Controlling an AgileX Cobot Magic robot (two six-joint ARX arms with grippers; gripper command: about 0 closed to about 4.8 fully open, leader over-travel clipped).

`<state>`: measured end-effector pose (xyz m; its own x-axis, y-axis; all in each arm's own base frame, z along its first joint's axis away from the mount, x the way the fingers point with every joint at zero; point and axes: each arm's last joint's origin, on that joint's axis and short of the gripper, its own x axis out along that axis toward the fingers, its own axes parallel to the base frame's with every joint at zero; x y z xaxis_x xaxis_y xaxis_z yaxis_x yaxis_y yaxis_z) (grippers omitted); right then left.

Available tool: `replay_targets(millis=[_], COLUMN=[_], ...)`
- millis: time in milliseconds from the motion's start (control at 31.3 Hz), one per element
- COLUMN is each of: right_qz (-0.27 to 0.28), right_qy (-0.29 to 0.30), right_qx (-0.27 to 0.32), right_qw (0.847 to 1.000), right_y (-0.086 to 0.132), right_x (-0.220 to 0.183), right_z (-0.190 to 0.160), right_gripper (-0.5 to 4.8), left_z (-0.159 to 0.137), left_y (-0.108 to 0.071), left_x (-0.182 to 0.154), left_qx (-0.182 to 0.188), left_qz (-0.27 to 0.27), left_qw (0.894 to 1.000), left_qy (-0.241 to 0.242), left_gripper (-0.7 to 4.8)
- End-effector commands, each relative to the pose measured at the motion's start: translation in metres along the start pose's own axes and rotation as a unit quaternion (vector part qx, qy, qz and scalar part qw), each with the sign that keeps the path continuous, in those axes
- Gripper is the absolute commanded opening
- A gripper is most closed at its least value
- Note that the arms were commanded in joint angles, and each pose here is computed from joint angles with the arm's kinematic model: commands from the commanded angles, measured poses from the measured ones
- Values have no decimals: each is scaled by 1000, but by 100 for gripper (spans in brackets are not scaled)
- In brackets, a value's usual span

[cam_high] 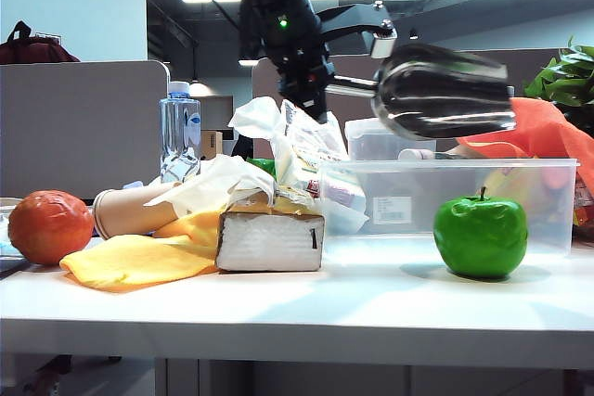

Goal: Pick up the metal ice scoop from the table and place it inside the transparent plastic box.

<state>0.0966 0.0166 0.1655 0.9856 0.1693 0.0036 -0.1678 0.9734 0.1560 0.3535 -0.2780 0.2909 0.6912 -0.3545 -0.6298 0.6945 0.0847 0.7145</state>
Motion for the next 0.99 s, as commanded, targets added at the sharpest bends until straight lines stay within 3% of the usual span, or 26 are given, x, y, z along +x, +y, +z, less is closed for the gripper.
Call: replay_targets(millis=[32,192,319,351,479,543,575,831,863,958,990], right_qz=[1,1,1,1,1,1,1,2,2,2,2], right_qy=[-8,-8,-8,-8,-8,-8,-8,-8,-8,-8,-8], right_qx=[0,0,0,0,0,0,0,0,0,0,0], right_qw=[1000,1000,1000,1000,1000,1000,1000,1000,1000,1000,1000], right_y=[0,0,0,0,0,0,0,0,0,1,1], right_x=[0,0,0,0,0,0,0,0,0,0,0], right_z=[2,2,2,2,2,2,2,2,2,2,2], right_gripper=[-1,-1,-1,-1,-1,-1,-1,-1,-1,-1,-1], left_z=[4,3,3,3,6,9,9,12,12,11,11], left_y=[0,-11,-16,-16,-14,-13,-12,-10,-8,0,3], left_x=[11,32,45,45,45,44,44,37,34,21,14], left_qx=[1,-2,-27,-29,-37,-37,-37,-36,-38,-57,-69], left_qz=[12,-3,7,8,27,37,40,90,99,125,126], left_qw=[1000,1000,1000,1000,999,999,998,994,993,987,987], left_qy=[-25,-17,-3,-1,-9,-14,-12,52,60,80,78], left_gripper=[-6,-6,3,37,371,450,464,461,431,214,106])
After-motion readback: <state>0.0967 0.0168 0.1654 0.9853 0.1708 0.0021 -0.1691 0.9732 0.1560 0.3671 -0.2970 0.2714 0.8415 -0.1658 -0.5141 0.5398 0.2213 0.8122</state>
